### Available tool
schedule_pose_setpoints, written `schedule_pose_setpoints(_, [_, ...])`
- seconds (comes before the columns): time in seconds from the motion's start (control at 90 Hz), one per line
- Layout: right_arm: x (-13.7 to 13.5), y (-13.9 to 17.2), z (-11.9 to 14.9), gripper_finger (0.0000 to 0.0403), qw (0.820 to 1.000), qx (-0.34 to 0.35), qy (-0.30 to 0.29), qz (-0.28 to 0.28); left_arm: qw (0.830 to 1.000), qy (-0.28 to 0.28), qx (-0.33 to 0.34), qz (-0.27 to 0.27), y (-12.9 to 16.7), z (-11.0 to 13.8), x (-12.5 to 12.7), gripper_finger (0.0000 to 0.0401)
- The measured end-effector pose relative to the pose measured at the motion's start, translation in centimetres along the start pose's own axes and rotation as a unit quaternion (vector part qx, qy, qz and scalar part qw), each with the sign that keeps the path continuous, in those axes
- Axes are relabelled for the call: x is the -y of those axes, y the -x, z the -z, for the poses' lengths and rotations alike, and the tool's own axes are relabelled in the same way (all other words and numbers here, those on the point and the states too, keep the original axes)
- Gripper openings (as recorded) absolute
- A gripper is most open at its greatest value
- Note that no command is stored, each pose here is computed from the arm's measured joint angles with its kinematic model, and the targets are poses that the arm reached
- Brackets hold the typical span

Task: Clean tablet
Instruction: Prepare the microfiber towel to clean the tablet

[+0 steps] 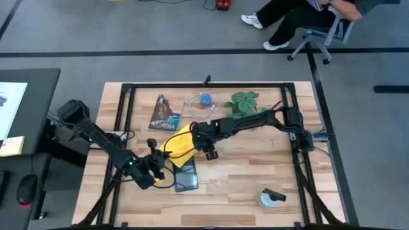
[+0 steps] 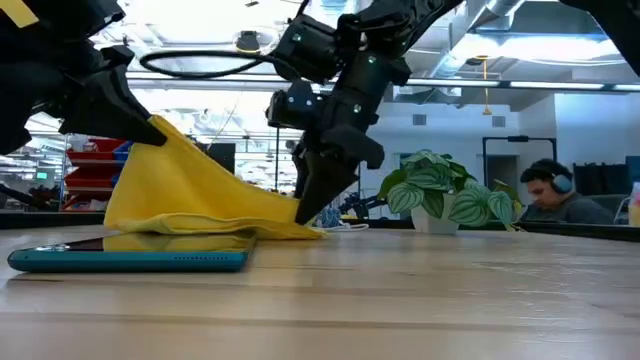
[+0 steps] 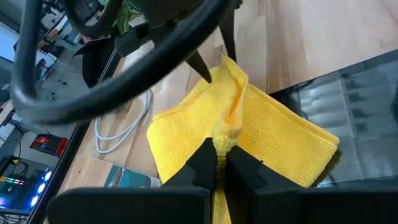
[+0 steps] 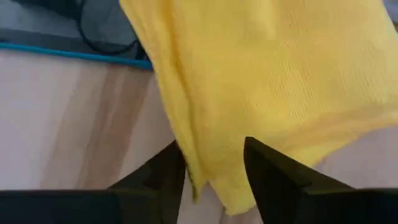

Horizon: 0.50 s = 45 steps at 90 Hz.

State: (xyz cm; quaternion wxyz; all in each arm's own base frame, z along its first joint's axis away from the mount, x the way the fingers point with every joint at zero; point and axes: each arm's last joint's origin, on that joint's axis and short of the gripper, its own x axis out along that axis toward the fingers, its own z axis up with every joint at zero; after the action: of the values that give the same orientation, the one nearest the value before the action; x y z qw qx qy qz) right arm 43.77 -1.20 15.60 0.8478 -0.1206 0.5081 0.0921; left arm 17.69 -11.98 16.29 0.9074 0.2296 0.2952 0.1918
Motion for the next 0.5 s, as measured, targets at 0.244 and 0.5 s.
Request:
schedule_pose_setpoints(0.244, [0.0,0.0,0.0,0.0031,1.0,-0.002,-0.008,-0.002,1.0,0.0,0.0,0.0,0.0,0.0,0.0,0.0])
schedule_pose_setpoints(0.5, [0.8,1.0,-1.3,0.0002,0.999,0.009,0.002,0.044,1.0,-0.004,0.01,-0.023,0.0,-0.1,-0.1,0.0])
